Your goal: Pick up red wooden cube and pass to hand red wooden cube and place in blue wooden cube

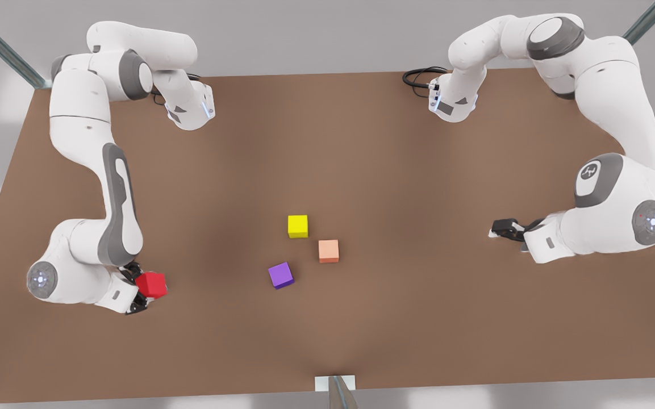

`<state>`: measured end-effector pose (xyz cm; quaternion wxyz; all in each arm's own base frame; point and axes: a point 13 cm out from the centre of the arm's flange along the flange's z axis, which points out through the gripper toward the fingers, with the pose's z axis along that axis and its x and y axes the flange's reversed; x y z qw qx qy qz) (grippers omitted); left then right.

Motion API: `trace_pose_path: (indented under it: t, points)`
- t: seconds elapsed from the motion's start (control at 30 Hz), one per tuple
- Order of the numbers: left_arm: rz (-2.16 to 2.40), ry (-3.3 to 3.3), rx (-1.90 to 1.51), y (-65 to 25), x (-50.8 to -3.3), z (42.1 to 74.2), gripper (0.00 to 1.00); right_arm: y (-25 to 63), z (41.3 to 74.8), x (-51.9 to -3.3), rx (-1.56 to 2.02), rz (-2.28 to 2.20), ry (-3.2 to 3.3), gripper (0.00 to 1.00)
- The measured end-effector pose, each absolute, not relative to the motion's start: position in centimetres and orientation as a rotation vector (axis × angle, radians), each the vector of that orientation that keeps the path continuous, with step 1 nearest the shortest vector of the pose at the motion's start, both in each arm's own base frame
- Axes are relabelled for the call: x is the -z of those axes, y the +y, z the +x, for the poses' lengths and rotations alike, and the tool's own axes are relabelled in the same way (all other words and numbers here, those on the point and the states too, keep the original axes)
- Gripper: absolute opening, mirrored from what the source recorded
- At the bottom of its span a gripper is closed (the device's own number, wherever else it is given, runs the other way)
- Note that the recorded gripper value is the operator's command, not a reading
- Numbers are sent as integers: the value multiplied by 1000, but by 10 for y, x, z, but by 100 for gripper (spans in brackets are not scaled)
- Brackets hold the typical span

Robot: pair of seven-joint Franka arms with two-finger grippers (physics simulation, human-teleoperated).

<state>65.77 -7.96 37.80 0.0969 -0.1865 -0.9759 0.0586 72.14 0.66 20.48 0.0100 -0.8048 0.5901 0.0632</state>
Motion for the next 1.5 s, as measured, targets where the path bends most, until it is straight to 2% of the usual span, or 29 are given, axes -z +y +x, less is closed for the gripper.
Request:
trace_pose_path:
  t: [0.03,0.07,0.1,0.17,0.43,0.77,0.8,0.83,1.17,1.5]
  points:
    - [-457,-2825,139,-74,-368,629,100,-3,726,-202,-118,-2552,1859,65]
    - [-365,-2800,264,-66,-379,600,100,-11,729,-199,-51,-2576,1876,65]
    - [-305,-2816,263,-64,-396,582,100,-18,732,-195,2,-2590,1892,65]
    - [-252,-2838,172,-72,-412,567,100,-28,729,-182,54,-2601,1932,65]
    - [-208,-2850,-66,-109,-409,569,100,-50,683,-130,86,-2500,2096,66]
    - [-125,-2830,-179,-102,-407,570,100,-50,686,-120,153,-2344,2184,67]
    - [-121,-2826,-181,-102,-406,569,100,-50,687,-118,154,-2332,2192,72]
    - [-118,-2823,-183,-101,-406,568,100,-49,687,-117,155,-2318,2199,100]
    - [-86,-2809,-203,-96,-407,566,100,-54,686,-117,145,-2208,2277,100]
    - [-78,-2798,-205,-96,-404,564,100,-44,662,-119,10,-2129,2359,100]
